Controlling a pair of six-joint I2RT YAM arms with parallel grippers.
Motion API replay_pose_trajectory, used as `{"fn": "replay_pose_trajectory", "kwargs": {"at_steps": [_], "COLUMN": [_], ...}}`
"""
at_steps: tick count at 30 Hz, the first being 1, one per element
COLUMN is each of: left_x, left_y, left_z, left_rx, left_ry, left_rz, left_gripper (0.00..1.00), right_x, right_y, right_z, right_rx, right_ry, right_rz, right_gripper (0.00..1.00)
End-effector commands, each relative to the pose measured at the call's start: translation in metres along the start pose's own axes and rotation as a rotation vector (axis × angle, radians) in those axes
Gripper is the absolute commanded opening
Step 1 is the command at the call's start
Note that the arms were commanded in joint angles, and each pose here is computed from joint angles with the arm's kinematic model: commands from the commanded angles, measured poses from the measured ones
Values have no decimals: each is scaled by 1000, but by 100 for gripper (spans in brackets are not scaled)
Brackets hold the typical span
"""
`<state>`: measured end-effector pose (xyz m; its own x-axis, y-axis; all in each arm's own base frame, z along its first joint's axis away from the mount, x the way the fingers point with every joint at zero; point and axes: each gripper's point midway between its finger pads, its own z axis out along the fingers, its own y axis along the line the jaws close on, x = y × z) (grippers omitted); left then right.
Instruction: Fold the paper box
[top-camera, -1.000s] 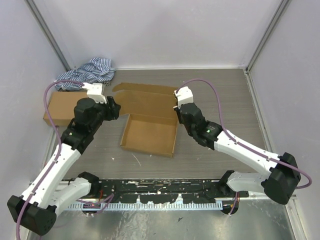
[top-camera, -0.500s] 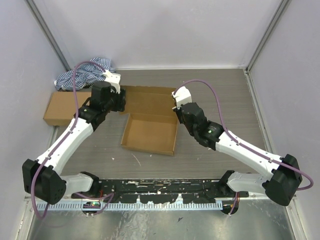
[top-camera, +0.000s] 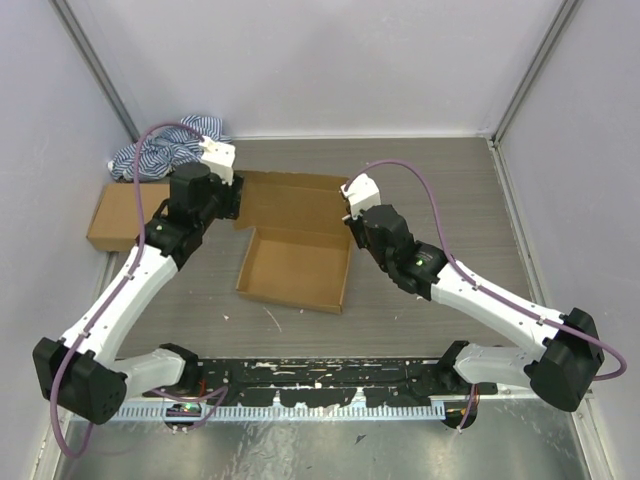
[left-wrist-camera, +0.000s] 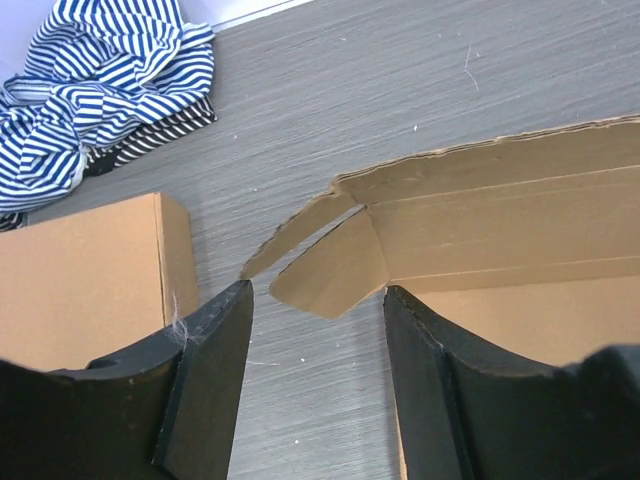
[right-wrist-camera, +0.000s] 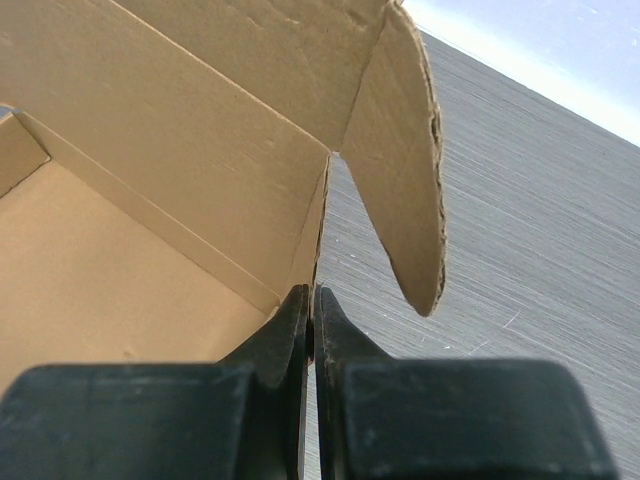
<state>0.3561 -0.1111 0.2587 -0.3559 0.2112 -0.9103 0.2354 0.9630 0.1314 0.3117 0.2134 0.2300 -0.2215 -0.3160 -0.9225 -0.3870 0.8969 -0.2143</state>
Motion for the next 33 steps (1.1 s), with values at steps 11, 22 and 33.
{"fn": "replay_pose_trajectory", "kwargs": {"at_steps": [11, 22, 33], "left_x": [14, 10, 12], "left_y": [-10, 30, 3], "left_z": [18, 11, 34], "left_rx": [44, -180, 30], "left_ry": [57, 52, -25], "left_rz": [51, 72, 28], "left_gripper": [50, 94, 88], "right_x": [-29, -27, -25], "right_y": [0, -1, 1], "right_z": [-3, -2, 6], "right_rx": [-15, -10, -106], "right_ry": [-56, -35, -1], "right_rz": [24, 25, 44], "right_gripper": [5, 5, 5]}}
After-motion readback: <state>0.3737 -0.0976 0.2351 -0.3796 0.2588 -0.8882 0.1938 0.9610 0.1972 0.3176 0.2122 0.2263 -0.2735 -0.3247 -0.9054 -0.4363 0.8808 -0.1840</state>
